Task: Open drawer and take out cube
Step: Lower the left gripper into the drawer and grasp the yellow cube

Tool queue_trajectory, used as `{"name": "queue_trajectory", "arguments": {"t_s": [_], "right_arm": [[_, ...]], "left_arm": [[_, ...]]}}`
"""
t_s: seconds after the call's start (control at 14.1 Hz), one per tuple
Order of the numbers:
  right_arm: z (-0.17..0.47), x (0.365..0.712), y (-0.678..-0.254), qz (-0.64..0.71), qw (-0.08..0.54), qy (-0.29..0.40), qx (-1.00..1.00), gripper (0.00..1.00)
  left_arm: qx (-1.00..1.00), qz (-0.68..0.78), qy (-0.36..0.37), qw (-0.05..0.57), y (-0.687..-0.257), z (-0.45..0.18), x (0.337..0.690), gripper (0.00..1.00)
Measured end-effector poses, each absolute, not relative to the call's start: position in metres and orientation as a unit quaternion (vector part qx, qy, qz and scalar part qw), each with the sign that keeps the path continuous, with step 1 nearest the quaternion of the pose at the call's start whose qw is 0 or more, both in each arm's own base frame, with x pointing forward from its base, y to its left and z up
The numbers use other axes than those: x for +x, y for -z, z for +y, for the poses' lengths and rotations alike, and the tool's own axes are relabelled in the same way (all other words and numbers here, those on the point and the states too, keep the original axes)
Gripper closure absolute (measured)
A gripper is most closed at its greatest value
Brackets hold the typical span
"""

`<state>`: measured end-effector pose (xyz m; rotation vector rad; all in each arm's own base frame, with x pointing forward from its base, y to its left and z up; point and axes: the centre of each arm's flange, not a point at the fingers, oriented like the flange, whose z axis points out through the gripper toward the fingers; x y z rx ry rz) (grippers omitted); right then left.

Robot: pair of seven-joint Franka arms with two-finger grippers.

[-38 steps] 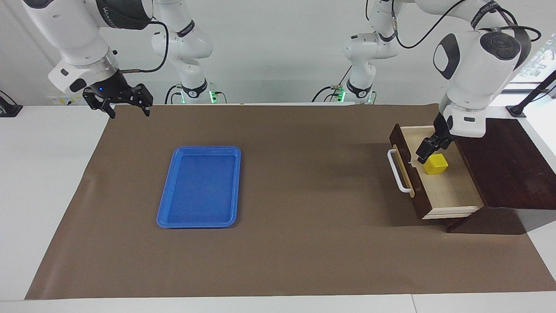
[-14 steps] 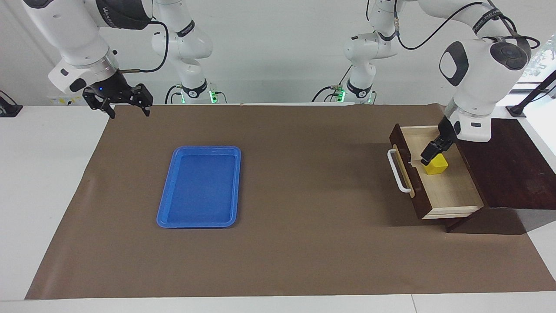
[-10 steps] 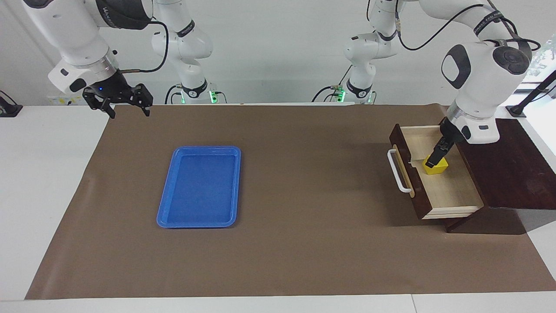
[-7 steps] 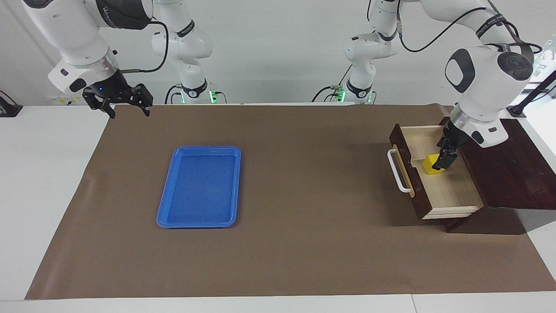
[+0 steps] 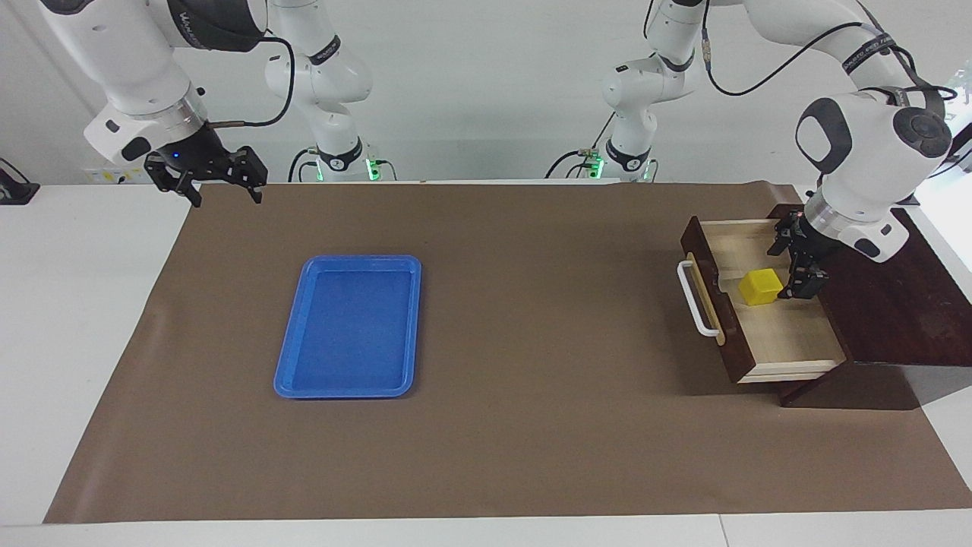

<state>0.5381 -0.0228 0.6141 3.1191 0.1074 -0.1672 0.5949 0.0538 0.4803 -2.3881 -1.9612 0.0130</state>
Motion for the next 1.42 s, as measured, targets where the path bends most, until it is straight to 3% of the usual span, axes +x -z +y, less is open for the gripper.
{"name": "queue_trajectory", "arguments": {"t_s": [1.07,1.14,1.21,1.42], "right_arm": [[-0.023,0.538,-0.614,0.034,0.008,0.053,0.998,0.00],[-0.023,0.538,-0.614,0.034,0.008,0.053,0.998,0.00],[-0.023,0.538,-0.614,0.034,0.008,0.053,0.998,0.00],[-0.023,0.538,-0.614,0.034,0.008,0.053,0.998,0.00]], "left_arm": [[-0.705,-0.708,0.002,0.023,-0.447,0.060,0.583,0.00],[-0.706,-0.708,0.002,0.023,-0.446,0.059,0.581,0.07],[-0.706,-0.708,0.001,0.024,-0.445,0.059,0.581,0.07],[-0.714,-0.700,0.001,0.024,-0.445,0.058,0.581,0.40]]}}
